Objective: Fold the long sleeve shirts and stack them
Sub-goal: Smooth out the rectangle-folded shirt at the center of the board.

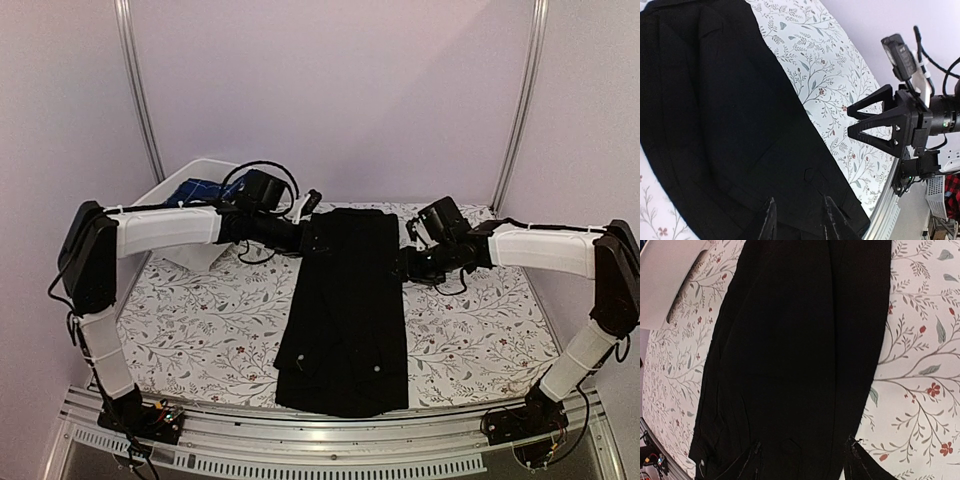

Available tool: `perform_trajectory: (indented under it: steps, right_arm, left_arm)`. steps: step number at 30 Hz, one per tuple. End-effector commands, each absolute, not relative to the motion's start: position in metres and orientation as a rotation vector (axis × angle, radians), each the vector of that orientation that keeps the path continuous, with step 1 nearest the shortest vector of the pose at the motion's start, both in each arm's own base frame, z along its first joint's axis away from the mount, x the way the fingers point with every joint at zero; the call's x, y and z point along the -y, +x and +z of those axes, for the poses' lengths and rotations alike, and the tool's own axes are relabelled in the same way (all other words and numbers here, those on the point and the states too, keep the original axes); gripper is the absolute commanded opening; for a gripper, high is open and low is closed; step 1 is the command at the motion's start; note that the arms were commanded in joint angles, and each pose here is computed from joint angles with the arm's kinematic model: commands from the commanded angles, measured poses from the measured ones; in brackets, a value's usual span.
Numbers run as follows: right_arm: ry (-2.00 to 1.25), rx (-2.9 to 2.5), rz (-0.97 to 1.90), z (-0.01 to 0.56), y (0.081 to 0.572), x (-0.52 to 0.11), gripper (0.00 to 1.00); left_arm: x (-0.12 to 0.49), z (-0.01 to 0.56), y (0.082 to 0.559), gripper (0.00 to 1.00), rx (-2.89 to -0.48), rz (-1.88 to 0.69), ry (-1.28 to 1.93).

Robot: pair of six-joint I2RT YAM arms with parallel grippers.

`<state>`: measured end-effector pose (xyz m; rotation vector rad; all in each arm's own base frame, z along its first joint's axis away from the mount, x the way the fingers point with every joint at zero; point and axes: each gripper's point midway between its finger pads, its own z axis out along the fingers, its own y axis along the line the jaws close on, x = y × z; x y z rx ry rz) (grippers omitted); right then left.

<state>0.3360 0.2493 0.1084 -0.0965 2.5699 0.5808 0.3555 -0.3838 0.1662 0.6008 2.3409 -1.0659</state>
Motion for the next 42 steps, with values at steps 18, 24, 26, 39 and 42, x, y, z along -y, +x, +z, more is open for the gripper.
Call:
perform_trajectory:
  steps: [18, 24, 26, 39, 42]
  right_arm:
    - [-0.146, -2.564, 0.614, 0.095, 0.346, -0.259, 0.47]
    - [-0.136, -2.600, 0.602, 0.087, 0.332, -0.251, 0.48]
    - [-0.126, -2.595, 0.597, 0.088, 0.332, -0.249, 0.48]
    - [-0.094, -2.615, 0.653, 0.080, 0.314, -0.245, 0.49]
    - [-0.115, -2.634, 0.674, 0.075, 0.301, -0.247, 0.49]
  left_arm:
    - [0.434, 0.014, 0.514, 0.21, -2.425, -1.153, 0.162]
    - [0.419, -0.003, 0.561, 0.21, -2.391, -1.192, -0.065]
    - [0.415, -0.001, 0.578, 0.22, -2.355, -1.214, -0.102]
    - [0.422, 0.194, 0.566, 0.46, -1.971, -1.357, 0.280]
    - [0.404, 0.210, 0.528, 0.48, -2.013, -1.292, 0.276]
